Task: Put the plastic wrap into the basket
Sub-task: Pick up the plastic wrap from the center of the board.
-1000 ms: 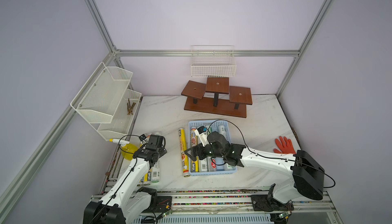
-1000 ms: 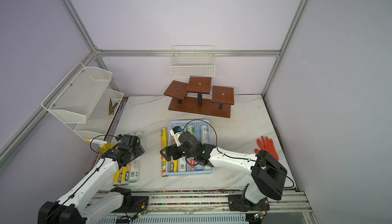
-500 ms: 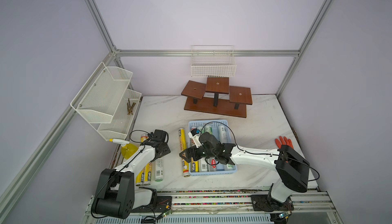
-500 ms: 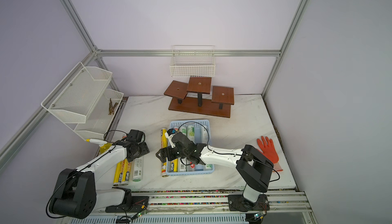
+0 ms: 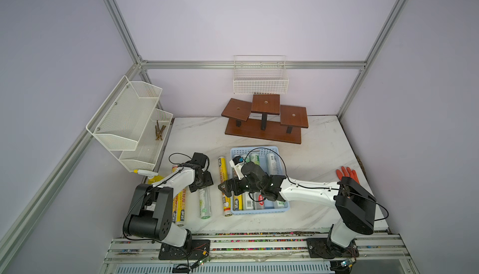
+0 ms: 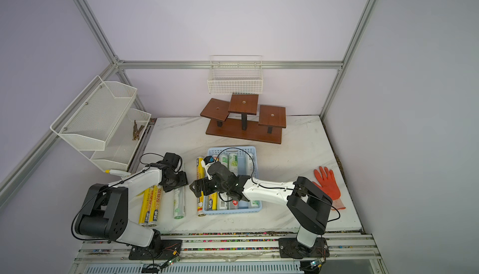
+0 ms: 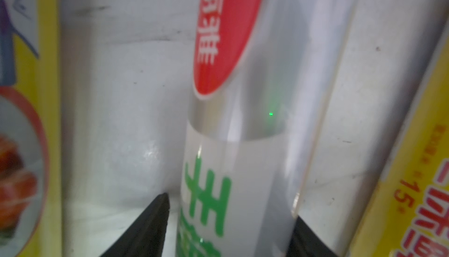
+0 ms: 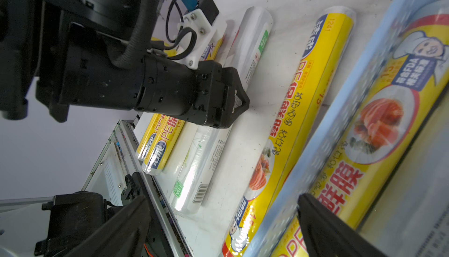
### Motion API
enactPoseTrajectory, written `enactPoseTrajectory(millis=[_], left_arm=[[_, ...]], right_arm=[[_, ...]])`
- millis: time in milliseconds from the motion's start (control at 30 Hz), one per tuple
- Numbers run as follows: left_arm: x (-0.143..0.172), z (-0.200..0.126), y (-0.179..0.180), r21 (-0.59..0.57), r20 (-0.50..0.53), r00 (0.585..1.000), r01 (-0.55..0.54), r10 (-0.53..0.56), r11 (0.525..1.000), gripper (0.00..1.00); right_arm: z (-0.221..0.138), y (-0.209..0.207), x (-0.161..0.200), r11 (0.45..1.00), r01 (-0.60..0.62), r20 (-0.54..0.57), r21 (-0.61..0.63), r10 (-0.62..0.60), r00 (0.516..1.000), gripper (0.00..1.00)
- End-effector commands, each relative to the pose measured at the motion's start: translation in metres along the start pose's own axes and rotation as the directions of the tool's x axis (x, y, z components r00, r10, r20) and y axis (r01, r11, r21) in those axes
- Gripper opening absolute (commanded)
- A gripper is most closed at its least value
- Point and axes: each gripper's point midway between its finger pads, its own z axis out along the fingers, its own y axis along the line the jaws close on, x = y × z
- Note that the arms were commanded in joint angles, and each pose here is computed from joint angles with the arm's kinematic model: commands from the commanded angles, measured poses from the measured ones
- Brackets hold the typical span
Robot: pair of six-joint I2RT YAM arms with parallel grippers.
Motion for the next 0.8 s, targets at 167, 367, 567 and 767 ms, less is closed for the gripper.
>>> enactPoseTrajectory(millis=[167, 367, 567, 767], left_arm=[[0.0, -0.001, -0.007, 0.02, -0.041, 0.998, -0.057, 0.058, 0.998, 0.6], [0.005, -0.004, -0.004, -0.02, -0.049, 0.995, -0.084, 0.083, 0.996, 0.56], [0.01, 0.001, -0.003, -0.059, -0.071, 0.989, -0.13, 0.126, 0.99, 0.5], [0.007, -0.01, -0.009, -0.065, -0.044, 0.989, -0.147, 0.144, 0.987, 0.42]], right_arm=[[-0.007, -0.004, 0.0, 0.999, 0.005, 0.021, 0.032, -0.006, 1.0, 0.99], [-0.007, -0.001, 0.0, 1.0, 0.007, 0.019, 0.022, -0.007, 1.0, 0.99], [-0.01, -0.002, -0.002, 0.999, 0.007, 0.023, 0.032, -0.008, 1.0, 0.99], [-0.023, -0.006, -0.008, 0.997, 0.014, 0.053, 0.071, -0.018, 0.998, 0.99]])
